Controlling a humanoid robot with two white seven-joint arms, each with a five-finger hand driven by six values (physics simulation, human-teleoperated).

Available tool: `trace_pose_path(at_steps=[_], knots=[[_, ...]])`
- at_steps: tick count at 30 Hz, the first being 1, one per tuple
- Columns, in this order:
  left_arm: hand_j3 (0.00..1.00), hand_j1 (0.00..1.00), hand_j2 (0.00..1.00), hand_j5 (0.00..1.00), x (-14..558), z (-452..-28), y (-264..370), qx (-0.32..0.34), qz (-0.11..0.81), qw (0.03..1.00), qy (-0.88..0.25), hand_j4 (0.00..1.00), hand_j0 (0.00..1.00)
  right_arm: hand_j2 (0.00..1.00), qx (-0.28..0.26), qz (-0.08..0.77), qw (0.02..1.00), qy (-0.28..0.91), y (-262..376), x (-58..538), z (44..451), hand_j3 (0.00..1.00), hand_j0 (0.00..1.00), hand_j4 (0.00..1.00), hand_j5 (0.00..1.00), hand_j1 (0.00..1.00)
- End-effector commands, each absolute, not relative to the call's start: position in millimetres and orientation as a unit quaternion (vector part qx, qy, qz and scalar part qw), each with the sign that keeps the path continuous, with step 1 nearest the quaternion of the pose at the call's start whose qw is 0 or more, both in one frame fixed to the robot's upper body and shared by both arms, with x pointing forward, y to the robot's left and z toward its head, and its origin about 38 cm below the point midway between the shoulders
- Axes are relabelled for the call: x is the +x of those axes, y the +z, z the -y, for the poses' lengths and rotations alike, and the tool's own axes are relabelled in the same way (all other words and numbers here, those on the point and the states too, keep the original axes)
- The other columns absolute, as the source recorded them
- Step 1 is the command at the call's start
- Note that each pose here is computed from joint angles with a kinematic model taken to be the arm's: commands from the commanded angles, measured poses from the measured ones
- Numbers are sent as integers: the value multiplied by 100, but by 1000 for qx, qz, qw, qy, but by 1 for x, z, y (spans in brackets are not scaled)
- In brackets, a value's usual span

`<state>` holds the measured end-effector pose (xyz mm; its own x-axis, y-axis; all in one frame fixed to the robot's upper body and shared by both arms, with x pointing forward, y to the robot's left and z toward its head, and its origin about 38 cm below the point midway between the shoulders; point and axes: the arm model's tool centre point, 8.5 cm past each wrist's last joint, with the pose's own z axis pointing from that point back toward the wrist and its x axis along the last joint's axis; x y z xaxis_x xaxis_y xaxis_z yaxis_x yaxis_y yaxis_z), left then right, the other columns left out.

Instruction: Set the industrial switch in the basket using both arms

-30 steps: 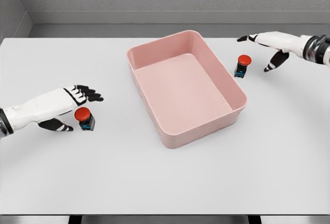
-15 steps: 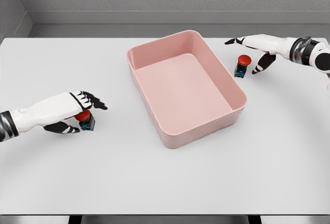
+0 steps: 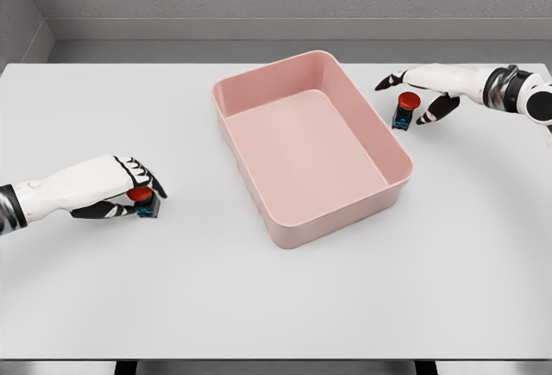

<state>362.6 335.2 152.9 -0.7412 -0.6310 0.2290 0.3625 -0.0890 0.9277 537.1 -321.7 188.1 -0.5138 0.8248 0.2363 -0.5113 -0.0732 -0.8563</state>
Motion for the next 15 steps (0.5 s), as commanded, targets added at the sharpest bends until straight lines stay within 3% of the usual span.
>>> trace_pose_path(at_steps=[1, 8, 15], knots=[[51, 51, 51, 51, 362, -335, 153, 114, 583, 342, -728, 51, 51, 83, -156, 498, 464, 715, 189, 537, 321, 83, 83, 83, 83, 83], [51, 51, 51, 51, 364, -333, 159, 115, 589, 337, -726, 51, 51, 79, -152, 500, 456, 721, 187, 535, 320, 79, 79, 79, 79, 79], [51, 51, 51, 51, 368, -329, 169, 120, 596, 324, -725, 51, 51, 68, -152, 498, 456, 722, 187, 535, 320, 68, 68, 68, 68, 68]])
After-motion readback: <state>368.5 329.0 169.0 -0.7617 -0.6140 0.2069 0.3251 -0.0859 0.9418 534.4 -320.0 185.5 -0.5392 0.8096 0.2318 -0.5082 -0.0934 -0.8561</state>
